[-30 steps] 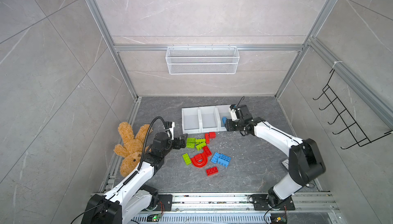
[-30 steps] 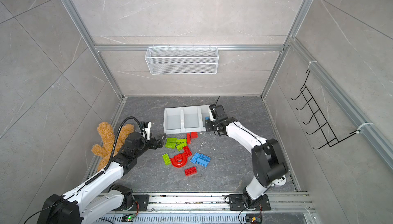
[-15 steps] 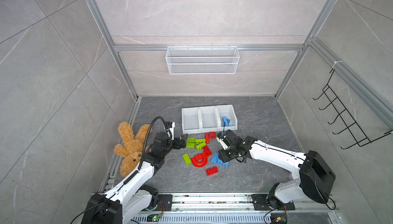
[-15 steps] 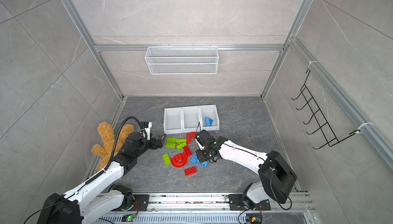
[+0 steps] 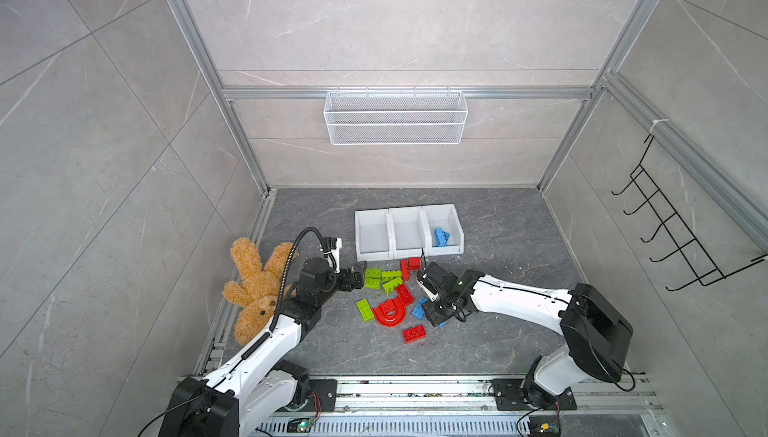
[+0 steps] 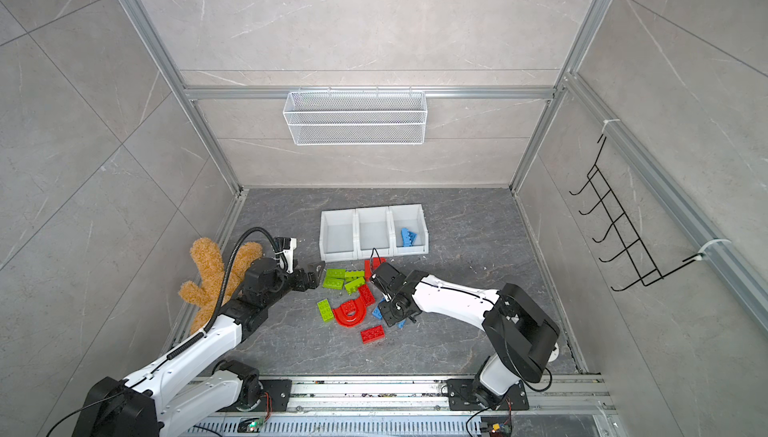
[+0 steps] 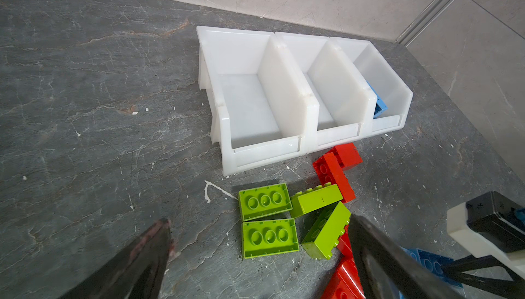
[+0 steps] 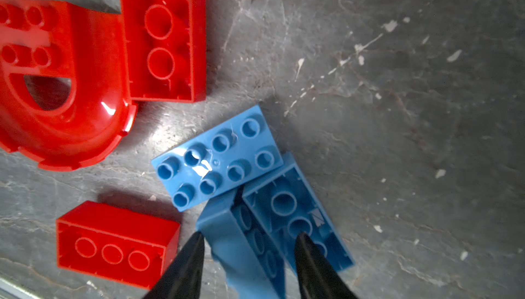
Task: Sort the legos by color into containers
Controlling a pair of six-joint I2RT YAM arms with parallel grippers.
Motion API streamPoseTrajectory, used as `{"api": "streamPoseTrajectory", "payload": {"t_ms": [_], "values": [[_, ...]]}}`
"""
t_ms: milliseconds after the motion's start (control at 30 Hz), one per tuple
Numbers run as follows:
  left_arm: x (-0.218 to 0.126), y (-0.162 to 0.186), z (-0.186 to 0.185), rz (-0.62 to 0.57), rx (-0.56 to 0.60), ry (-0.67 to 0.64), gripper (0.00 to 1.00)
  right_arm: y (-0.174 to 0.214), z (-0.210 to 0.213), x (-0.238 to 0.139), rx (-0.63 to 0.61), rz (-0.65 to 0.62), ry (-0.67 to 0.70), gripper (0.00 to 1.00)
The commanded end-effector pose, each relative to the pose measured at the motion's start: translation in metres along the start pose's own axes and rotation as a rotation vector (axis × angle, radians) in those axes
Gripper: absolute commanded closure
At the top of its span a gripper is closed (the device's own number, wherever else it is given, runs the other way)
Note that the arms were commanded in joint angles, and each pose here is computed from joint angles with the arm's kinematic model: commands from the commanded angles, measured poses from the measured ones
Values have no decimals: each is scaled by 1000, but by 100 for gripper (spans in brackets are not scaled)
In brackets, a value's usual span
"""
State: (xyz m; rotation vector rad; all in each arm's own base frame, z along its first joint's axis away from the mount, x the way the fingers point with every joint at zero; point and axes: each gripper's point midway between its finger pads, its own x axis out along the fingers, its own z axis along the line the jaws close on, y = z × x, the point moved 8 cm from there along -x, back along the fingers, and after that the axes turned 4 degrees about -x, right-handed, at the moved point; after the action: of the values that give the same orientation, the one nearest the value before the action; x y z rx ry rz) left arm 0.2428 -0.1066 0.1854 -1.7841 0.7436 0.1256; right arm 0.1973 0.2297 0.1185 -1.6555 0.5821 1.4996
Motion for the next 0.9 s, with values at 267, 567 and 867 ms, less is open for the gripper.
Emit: {"api": "streamPoseTrajectory", "payload": {"t_ms": [267, 567, 867], "values": [[-4, -9, -4, -42, 16, 30, 0, 4, 6, 4, -32, 25, 28, 53], [-3, -9, -5, -40, 16, 32, 0, 5, 8, -8, 24, 30, 91, 57], [-2, -9, -5, -39, 12, 37, 0, 11, 18, -22, 36, 5, 121, 50]]}}
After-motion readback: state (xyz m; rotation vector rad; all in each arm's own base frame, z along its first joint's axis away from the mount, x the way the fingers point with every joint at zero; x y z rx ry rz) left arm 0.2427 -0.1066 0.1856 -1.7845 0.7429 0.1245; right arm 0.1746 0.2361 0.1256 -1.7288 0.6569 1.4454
